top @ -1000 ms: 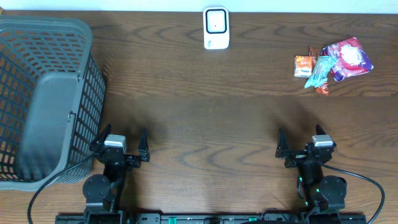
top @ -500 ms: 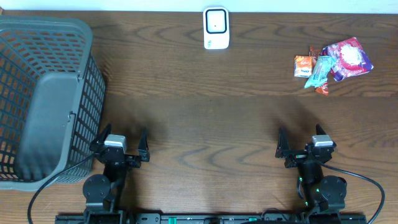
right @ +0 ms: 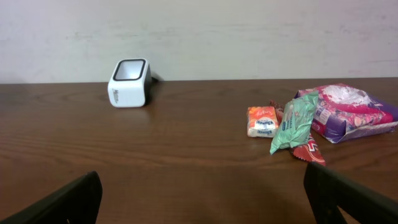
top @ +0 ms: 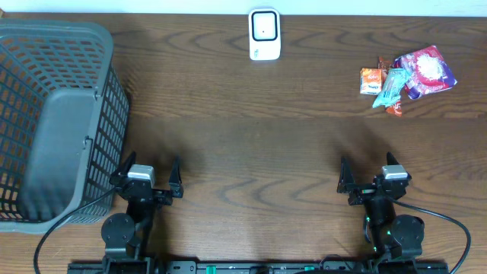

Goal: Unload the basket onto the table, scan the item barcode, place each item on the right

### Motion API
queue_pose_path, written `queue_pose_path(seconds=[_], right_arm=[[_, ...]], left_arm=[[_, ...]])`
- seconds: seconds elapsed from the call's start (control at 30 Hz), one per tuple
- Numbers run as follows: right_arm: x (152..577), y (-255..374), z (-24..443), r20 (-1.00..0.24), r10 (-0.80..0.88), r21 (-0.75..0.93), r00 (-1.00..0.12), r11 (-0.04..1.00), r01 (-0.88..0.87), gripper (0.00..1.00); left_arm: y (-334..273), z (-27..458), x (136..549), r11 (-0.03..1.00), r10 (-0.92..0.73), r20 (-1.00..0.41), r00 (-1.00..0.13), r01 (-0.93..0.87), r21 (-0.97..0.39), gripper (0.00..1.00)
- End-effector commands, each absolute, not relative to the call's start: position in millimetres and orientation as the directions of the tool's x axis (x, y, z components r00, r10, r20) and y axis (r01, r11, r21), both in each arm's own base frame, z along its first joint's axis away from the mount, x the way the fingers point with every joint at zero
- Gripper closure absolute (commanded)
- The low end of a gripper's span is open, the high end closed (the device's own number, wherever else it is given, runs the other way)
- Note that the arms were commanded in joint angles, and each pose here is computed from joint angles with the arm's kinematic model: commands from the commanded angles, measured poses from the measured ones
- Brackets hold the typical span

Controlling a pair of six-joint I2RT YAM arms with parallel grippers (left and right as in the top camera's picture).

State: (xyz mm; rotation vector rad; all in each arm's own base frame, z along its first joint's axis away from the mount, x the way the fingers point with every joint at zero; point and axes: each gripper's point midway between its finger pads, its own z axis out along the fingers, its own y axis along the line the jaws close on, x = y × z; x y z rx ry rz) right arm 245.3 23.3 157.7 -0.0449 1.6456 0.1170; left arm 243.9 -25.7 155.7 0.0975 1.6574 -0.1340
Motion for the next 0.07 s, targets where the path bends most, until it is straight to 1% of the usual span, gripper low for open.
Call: queue_pose_path(seconds=[0.0, 0.03], right_arm=[[245.3, 21.2, 156.6, -0.996, 0.031, 0.038, -0.078, 0.995, -0.091, 0.01], [245.3, 21.2, 156.7, -0.997, 0.031, 0.038, -0.077, 0.995, -0.091, 0.01]], left_arm=[[-30.1, 141.5, 242.1, 0.985, -0.007, -0.991, -0.137, 0.169, -0.031, 0.02], [-30.1, 141.5, 242.1, 0.985, -0.007, -0.991, -0.137, 0.169, -0.031, 0.02]])
